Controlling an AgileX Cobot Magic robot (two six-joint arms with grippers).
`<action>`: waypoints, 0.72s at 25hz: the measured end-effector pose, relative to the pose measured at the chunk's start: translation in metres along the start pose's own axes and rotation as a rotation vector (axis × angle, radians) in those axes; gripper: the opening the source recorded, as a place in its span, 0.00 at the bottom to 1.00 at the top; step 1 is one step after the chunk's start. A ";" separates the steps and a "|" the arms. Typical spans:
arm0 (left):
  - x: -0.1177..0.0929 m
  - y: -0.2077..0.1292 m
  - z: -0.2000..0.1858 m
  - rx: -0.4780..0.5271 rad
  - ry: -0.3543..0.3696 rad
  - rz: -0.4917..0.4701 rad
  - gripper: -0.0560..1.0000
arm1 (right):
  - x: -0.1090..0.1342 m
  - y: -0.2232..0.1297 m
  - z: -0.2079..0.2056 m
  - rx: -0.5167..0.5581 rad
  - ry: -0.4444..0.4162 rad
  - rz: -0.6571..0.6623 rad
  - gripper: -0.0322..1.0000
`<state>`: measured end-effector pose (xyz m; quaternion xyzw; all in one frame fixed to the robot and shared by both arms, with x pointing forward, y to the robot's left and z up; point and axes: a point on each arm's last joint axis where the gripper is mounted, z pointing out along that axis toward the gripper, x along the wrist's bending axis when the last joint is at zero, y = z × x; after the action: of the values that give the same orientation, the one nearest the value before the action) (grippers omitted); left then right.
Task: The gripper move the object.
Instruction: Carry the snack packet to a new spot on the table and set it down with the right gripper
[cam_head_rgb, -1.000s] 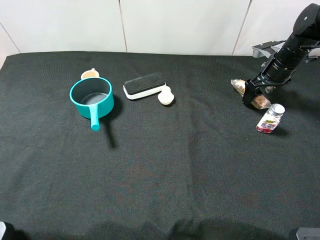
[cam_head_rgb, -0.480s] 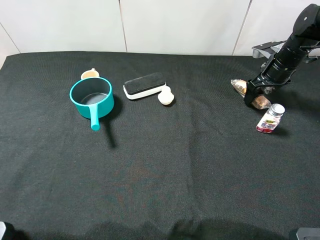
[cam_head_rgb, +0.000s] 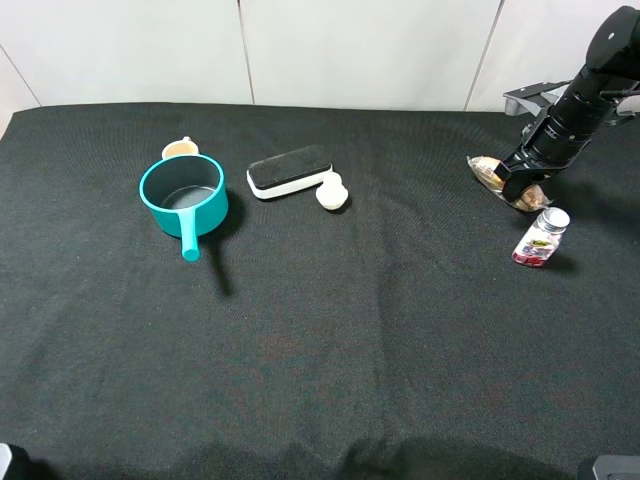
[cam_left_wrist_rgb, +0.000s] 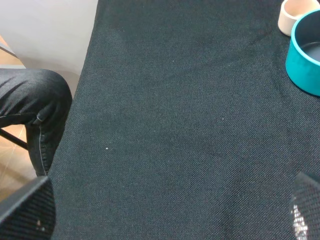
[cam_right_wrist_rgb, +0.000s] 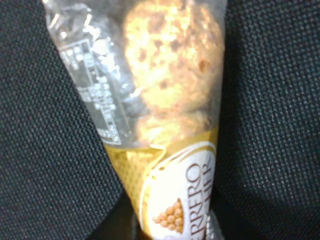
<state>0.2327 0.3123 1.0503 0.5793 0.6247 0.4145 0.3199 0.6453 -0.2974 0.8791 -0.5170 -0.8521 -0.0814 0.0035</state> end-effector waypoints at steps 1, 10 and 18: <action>0.000 0.000 0.000 0.000 0.000 0.000 0.99 | 0.000 0.000 0.000 0.000 0.000 0.000 0.17; 0.000 0.000 0.000 0.000 0.000 0.000 0.99 | 0.000 0.000 0.000 0.001 0.001 0.000 0.17; 0.000 0.000 0.000 0.000 0.000 0.000 0.99 | -0.001 0.010 -0.018 0.037 0.033 0.004 0.17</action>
<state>0.2327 0.3123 1.0503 0.5793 0.6247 0.4145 0.3199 0.6533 -0.2966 0.8985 -0.5173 -0.8521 -0.0741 0.0276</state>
